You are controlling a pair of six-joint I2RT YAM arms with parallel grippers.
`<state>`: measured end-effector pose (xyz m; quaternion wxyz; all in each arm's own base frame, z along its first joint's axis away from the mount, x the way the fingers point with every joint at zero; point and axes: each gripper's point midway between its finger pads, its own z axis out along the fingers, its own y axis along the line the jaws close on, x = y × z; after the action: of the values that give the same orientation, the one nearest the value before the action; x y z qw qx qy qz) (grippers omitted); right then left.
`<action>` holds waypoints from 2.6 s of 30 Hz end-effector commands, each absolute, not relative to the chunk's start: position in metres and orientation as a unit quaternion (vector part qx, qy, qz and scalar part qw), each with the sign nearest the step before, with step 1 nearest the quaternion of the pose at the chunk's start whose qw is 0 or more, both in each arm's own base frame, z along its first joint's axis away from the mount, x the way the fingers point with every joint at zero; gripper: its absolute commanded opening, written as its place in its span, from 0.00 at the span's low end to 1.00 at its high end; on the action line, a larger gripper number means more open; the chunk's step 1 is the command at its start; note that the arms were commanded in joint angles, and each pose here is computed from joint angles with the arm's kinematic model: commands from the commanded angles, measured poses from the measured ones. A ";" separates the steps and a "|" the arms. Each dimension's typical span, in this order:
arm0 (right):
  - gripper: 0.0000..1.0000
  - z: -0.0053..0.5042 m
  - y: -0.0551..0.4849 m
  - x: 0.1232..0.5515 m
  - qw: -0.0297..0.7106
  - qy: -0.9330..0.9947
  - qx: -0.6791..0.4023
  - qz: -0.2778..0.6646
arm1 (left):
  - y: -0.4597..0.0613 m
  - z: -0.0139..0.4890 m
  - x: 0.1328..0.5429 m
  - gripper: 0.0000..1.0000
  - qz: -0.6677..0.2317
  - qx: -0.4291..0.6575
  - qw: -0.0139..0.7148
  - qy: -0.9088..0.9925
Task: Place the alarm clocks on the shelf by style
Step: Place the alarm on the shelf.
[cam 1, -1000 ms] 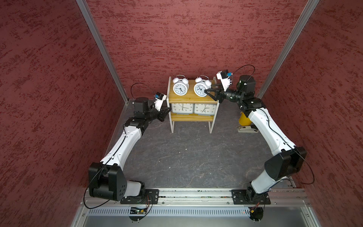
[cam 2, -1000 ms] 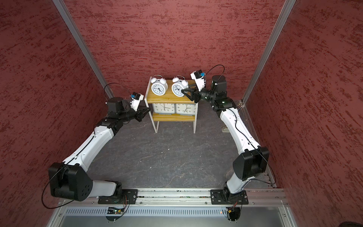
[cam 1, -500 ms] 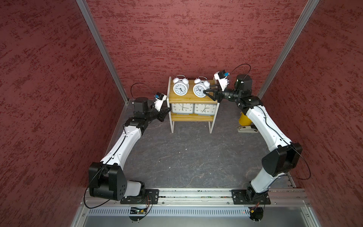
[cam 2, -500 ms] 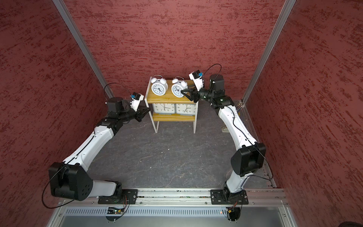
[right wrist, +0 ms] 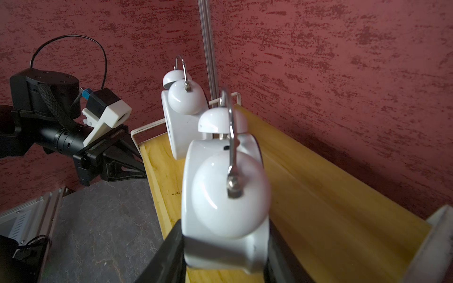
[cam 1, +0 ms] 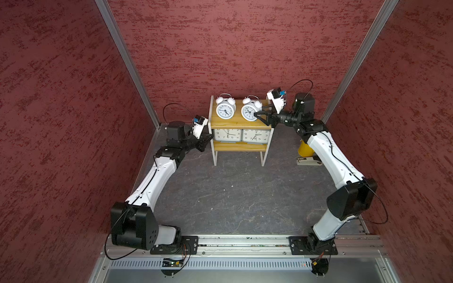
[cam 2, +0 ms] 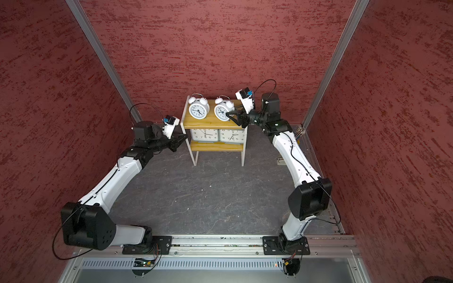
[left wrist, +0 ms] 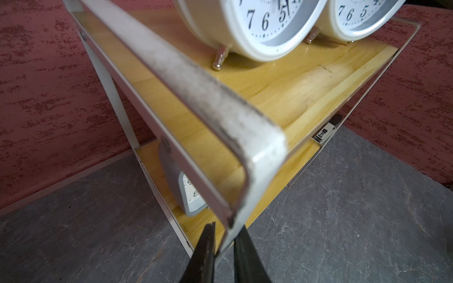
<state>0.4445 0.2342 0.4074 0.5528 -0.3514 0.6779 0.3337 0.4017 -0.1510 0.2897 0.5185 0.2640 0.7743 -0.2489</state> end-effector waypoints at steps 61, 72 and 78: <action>0.83 0.430 0.200 0.445 0.619 0.686 -0.293 0.247 | -0.161 0.299 0.395 0.24 -0.272 0.285 0.517 0.760; 0.88 0.447 0.185 0.413 0.666 0.655 -0.256 0.247 | -0.157 0.307 0.390 0.92 -0.262 0.279 0.528 0.758; 0.89 0.424 0.144 0.408 0.697 0.675 -0.160 0.182 | -0.133 0.314 0.390 0.99 -0.213 0.217 0.580 0.756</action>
<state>0.4036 0.1701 0.4157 0.6581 -0.2265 0.6828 0.2223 0.3878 -0.1465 0.2997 0.5403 0.2517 0.7655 -0.2423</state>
